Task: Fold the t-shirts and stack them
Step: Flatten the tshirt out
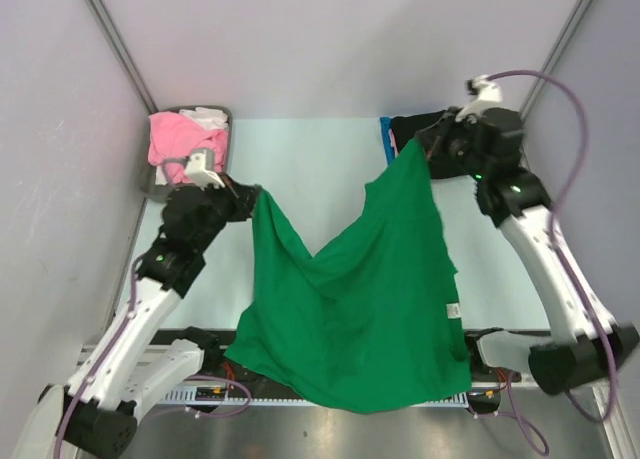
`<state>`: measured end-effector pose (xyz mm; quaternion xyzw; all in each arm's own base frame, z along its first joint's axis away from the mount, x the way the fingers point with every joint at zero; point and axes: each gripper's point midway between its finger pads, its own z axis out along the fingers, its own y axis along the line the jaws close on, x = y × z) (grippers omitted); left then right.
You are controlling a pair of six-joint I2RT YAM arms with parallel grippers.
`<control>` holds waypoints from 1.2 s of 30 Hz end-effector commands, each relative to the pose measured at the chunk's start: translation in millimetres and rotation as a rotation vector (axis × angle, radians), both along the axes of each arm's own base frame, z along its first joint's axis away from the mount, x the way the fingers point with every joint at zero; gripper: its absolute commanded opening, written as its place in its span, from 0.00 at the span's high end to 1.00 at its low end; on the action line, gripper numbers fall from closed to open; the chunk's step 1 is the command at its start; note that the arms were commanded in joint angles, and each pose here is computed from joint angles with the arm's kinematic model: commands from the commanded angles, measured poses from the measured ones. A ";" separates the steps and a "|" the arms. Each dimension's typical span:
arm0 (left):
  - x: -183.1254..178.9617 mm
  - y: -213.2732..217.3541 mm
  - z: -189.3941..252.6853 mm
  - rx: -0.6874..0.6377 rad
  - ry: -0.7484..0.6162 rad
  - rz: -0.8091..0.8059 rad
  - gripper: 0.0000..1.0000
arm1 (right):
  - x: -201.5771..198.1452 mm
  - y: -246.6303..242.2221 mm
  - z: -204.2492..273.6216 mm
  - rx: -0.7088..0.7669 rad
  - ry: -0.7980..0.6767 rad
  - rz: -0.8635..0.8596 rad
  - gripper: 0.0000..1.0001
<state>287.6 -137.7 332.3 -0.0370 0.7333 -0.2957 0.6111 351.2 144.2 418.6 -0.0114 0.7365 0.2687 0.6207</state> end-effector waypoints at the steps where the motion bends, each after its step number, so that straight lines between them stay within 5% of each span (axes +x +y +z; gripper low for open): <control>1: 34.0 23.1 -53.5 -0.046 0.089 0.170 1.00 | 57.2 -10.0 -71.1 -0.043 0.130 -0.144 1.00; 7: 84.8 44.7 -107.6 -0.065 0.233 0.274 1.00 | 103.8 -18.7 -101.8 -0.043 0.144 -0.243 1.00; 20: 197.7 60.7 -116.6 -0.049 0.287 0.321 1.00 | 197.9 -19.7 -116.4 -0.085 0.104 -0.298 1.00; 36: 267.4 82.5 -131.3 -0.088 0.300 0.374 1.00 | 277.7 9.0 -120.0 -0.093 0.078 -0.227 1.00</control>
